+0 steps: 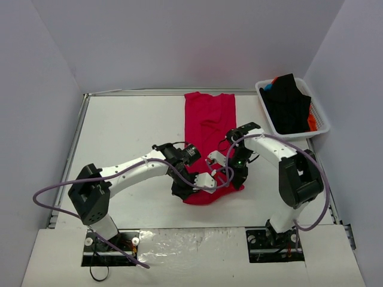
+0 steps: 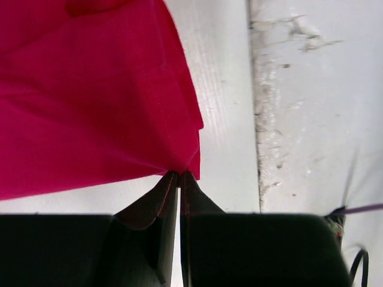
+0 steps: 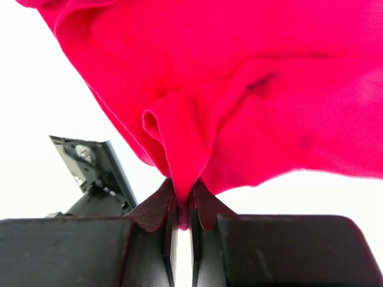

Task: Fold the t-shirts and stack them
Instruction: Grab the bottom of the folded rectangular tshirt with both arms, then fold the folded rectangular tshirt in 1/3 of the way

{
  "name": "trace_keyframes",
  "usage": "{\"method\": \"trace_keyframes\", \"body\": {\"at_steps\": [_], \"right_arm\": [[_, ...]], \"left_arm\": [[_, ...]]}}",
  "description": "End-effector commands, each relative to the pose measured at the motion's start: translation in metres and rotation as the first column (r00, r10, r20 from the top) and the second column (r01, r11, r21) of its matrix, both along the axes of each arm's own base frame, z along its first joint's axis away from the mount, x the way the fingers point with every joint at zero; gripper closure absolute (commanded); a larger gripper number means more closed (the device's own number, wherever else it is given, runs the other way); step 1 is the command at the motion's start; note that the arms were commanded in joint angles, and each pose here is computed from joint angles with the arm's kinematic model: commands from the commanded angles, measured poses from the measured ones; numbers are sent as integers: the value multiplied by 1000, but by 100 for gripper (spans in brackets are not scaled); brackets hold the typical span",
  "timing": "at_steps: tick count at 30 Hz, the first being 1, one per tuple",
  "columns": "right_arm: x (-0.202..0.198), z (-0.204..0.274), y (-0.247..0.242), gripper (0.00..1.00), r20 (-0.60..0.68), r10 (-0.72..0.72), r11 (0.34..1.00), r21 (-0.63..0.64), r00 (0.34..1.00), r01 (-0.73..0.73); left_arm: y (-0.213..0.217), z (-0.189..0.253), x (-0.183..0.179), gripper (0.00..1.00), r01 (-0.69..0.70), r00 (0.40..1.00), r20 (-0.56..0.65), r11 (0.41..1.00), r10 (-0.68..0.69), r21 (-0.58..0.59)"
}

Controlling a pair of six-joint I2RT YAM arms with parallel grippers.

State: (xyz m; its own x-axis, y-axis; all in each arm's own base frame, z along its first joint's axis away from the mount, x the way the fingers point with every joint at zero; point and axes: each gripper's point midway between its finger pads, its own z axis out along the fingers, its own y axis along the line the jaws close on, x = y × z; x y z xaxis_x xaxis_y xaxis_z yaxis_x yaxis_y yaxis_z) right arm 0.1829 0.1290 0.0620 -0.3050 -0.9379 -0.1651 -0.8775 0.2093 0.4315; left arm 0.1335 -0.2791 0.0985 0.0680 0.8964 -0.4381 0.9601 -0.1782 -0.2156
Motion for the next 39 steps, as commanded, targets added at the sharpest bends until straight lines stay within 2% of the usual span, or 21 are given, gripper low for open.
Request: {"method": "trace_keyframes", "body": {"at_steps": [1,6,11,21,34,39], "right_arm": [[-17,42,25,100,-38,-51,990,132,998,55],[-33,58,18,100,-27,-30,988,151,999,33],[-18,58,13,100,25,-20,992,124,999,17],[58,51,16,100,96,-33,995,95,995,23],[139,42,17,100,175,-74,995,77,982,61],[161,36,14,100,193,-88,994,77,977,74]], "left_arm": [[16,20,-47,97,223,963,-154,975,-221,-6],[23,22,-53,98,237,955,-186,971,-231,15],[16,23,-24,98,126,977,-169,992,-129,-28],[12,44,65,98,-55,997,-50,993,50,-102],[7,30,130,98,-86,995,-49,995,84,-56],[3,34,155,98,-108,994,-17,991,107,-77]]}}
